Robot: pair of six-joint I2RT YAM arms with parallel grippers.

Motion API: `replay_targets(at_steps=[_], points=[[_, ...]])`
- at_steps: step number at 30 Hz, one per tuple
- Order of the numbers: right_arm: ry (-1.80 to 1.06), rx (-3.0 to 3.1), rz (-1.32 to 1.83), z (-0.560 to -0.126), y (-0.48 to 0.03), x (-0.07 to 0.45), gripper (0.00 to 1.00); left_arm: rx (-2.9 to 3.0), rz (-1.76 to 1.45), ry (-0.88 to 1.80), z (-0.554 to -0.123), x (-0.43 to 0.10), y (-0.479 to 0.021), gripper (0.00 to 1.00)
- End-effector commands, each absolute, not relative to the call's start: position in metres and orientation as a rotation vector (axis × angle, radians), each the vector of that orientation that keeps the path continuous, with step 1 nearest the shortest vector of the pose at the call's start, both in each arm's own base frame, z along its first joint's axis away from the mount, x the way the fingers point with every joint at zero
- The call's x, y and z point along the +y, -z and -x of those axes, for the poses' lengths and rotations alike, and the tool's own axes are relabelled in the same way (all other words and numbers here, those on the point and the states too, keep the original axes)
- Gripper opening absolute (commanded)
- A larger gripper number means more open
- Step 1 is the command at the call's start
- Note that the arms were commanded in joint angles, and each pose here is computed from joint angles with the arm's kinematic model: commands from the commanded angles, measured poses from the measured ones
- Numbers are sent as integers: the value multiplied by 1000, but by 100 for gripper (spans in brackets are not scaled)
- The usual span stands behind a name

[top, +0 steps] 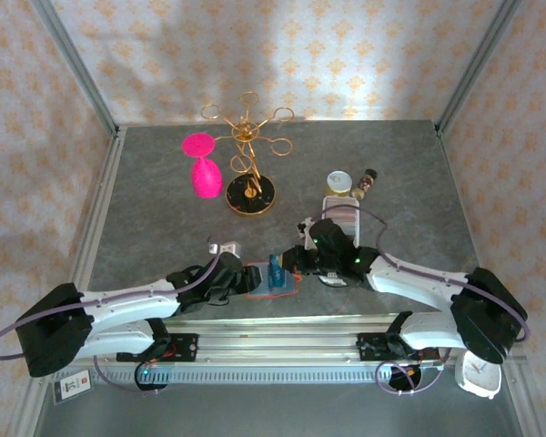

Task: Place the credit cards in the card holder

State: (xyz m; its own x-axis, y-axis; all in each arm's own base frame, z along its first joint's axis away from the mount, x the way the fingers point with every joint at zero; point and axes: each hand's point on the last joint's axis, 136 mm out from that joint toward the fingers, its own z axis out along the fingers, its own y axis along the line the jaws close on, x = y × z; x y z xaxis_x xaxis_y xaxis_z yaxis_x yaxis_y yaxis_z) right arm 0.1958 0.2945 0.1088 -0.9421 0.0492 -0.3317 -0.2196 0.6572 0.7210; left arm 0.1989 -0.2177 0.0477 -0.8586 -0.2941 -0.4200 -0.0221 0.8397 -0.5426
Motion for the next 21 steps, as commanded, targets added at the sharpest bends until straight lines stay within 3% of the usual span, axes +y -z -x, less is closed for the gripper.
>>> replay_targets(at_steps=[1, 11, 21], points=[[-1158, 2511, 100, -203, -105, 297, 0, 2552, 208, 598, -201, -211, -40, 48], [-1083, 2532, 30, -209, -81, 291, 0, 2612, 184, 463, -200, -208, -21, 46], [-1075, 2506, -26, -213, -75, 290, 0, 2652, 168, 405, -194, -203, -7, 35]])
